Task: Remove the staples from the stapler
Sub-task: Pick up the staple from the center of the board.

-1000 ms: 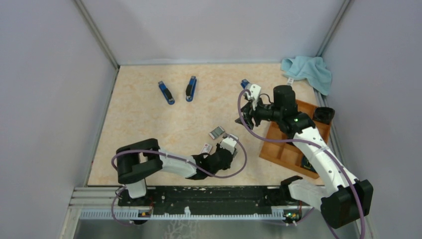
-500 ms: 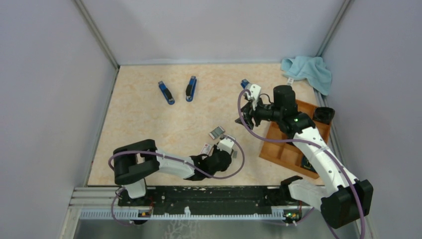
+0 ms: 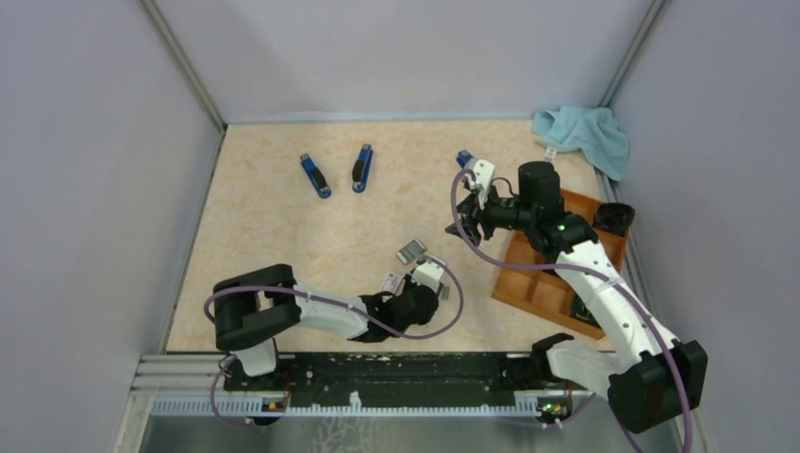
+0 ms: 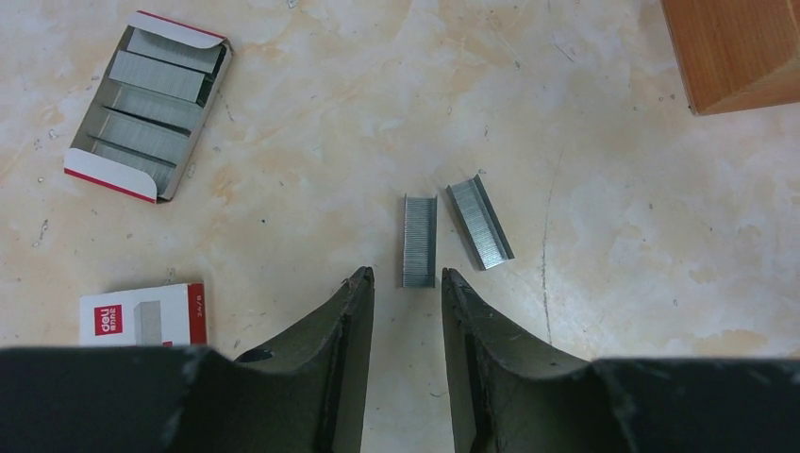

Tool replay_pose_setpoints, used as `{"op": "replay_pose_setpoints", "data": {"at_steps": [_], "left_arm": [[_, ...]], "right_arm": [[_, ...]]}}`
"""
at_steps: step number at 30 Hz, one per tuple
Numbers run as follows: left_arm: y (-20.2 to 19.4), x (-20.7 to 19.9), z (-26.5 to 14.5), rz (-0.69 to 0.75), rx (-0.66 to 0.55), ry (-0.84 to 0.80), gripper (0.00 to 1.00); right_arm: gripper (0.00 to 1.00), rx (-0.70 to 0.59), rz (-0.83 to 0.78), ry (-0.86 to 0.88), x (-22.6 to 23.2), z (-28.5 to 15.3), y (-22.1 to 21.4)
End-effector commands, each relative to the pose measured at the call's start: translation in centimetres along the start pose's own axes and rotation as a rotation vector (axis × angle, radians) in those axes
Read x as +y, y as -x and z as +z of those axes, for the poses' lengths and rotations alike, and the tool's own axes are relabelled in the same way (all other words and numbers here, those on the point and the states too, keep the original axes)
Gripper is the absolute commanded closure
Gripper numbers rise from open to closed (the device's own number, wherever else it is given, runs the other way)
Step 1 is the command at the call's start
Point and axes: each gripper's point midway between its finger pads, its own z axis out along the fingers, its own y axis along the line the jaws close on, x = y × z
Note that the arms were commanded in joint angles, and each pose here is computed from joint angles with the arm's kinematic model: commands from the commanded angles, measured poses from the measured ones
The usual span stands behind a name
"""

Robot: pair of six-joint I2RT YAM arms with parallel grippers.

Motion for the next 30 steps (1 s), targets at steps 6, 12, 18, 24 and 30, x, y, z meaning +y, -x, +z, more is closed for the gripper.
{"op": "replay_pose_setpoints", "data": {"at_steps": [6,12,18,24,30], "left_arm": [[0.2,-1.2,0.4,0.002,-0.008,-0.033,0.61],[-0.1,-1.4,0.5,0.005,-0.002,-0.042,0.58],[-0.1,-1.6,0.1,0.010,-0.006,-0.072,0.57],[0.4,-1.8,-0.4,0.012,-0.016,-0.092,0.51],[1.0,-2.6,-1.2,-0.004,-0.005,-0.149,0.46]], "right_arm": [[0.46,-0.040,-0.029,-0.001,-0.2,-0.4,1.4],[0.46,-0.045,0.012,0.040,-0.8,-1.1,1.0],[0.46,-0.079,0.059,0.028,-2.1,-2.5,0.6],[0.46,-0.088,0.067,0.016,-2.5,-2.7,0.6],[0.46,-0.113,0.068,0.043,-1.8,-2.9,1.1]]}}
